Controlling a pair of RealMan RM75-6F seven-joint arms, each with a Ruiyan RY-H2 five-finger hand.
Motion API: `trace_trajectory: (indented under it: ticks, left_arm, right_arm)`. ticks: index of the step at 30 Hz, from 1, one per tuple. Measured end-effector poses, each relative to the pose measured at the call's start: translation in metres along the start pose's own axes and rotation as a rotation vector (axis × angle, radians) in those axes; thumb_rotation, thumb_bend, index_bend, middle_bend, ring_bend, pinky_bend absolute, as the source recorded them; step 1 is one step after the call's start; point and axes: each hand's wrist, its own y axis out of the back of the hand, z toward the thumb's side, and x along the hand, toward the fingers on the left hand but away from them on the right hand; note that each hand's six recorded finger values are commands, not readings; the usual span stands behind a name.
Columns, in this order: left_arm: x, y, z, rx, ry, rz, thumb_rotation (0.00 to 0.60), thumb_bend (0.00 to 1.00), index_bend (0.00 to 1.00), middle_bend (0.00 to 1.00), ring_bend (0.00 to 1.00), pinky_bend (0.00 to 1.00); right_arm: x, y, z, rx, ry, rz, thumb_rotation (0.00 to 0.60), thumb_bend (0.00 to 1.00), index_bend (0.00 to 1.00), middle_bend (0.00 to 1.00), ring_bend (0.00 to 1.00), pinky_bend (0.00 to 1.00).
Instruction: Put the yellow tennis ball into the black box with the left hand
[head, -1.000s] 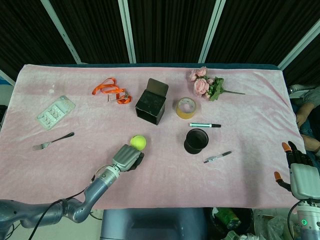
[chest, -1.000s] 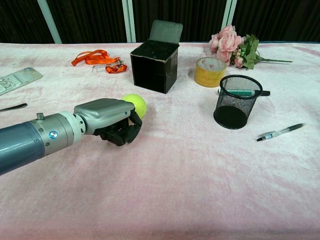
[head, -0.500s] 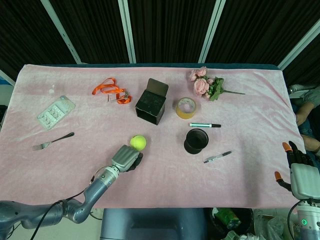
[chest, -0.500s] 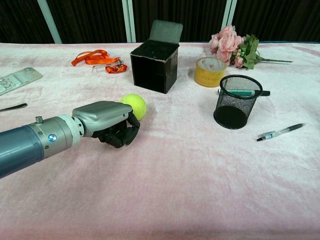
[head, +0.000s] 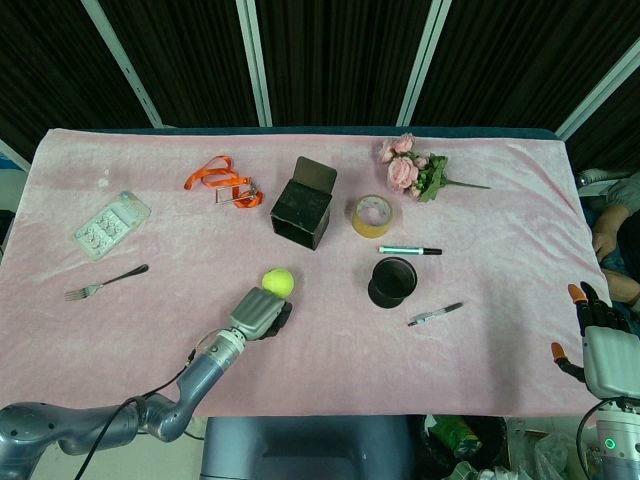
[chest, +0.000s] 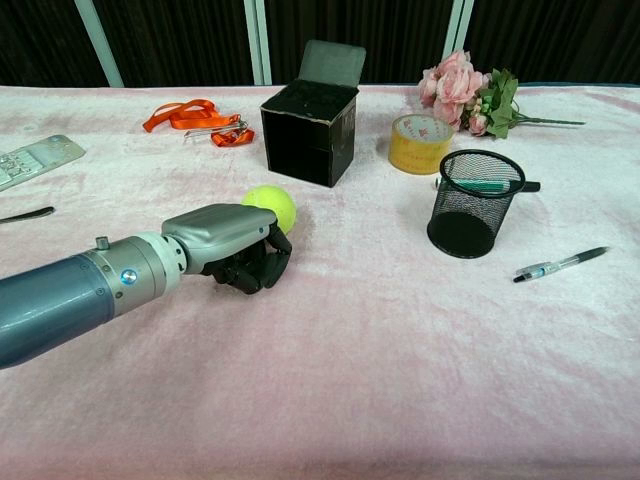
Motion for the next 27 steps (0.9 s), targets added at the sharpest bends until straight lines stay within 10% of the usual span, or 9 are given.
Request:
trace_trajectory:
  ticks: [27]
  left_arm:
    - [0.065, 0.039, -0.003, 0.088, 0.070, 0.082, 0.600, 0.74, 0.84, 0.95, 0.84, 1.00]
  right_arm:
    - [-0.001, -0.001, -0.001, -0.018, -0.016, 0.006, 0.600, 0.24, 0.05, 0.04, 0.14, 0.17]
